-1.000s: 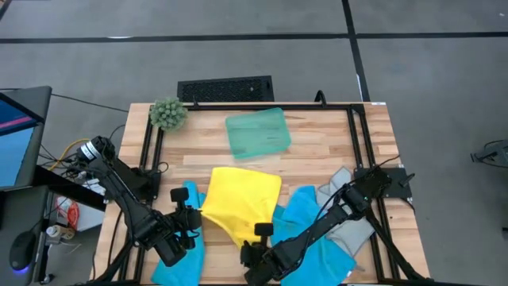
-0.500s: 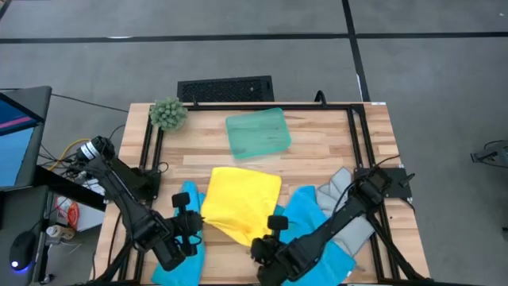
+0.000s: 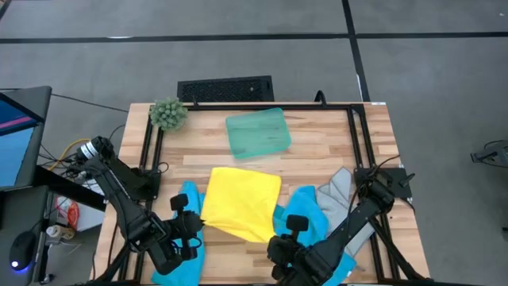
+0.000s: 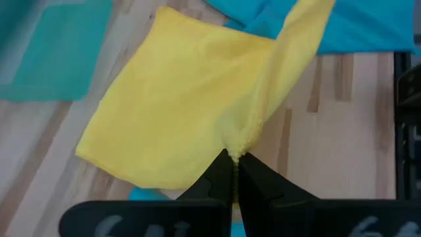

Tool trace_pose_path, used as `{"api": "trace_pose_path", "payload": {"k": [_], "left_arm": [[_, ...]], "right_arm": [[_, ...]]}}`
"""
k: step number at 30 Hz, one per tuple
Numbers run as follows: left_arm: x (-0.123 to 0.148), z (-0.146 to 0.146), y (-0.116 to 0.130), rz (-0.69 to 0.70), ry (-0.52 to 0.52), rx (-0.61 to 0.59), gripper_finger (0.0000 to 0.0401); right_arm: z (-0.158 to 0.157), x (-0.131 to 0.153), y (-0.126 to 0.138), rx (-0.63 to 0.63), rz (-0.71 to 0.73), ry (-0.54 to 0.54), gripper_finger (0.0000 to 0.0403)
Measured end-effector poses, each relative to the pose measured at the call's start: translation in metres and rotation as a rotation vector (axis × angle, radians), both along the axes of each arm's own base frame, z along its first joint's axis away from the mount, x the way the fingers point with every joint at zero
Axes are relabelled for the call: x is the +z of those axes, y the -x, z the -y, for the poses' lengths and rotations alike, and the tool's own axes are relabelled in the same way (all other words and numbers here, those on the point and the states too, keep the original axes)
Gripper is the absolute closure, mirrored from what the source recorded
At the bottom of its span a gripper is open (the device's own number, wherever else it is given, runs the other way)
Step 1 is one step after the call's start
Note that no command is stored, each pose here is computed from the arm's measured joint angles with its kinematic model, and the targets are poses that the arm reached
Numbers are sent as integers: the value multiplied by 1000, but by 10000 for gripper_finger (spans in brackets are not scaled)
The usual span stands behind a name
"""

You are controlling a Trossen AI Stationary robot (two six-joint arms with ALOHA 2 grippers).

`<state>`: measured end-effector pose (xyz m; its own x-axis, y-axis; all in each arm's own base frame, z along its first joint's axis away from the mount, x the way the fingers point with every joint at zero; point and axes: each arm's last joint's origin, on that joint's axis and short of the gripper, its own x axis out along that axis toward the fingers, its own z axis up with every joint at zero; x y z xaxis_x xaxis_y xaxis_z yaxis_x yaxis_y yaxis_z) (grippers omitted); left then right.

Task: Fold microfiber towels
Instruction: Fold the yellow microfiber towel

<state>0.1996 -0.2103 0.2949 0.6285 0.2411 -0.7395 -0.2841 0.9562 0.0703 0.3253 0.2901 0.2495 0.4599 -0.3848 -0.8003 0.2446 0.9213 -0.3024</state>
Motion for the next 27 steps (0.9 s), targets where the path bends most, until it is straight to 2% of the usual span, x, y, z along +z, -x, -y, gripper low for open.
{"api": "trace_pose_path", "payload": {"k": [7,17,22,27], "left_arm": [[0,10,10,-30,102,9,401],[-2,35,21,10,242,-27,401],[-21,52,18,-67,259,-66,401],[-45,63,11,-142,215,-68,401]], "right_arm": [[-13,0,10,1,24,-30,403],[-41,-6,14,70,99,-191,403],[-48,-8,12,102,124,-236,403],[-46,-8,9,115,117,-235,403]]}}
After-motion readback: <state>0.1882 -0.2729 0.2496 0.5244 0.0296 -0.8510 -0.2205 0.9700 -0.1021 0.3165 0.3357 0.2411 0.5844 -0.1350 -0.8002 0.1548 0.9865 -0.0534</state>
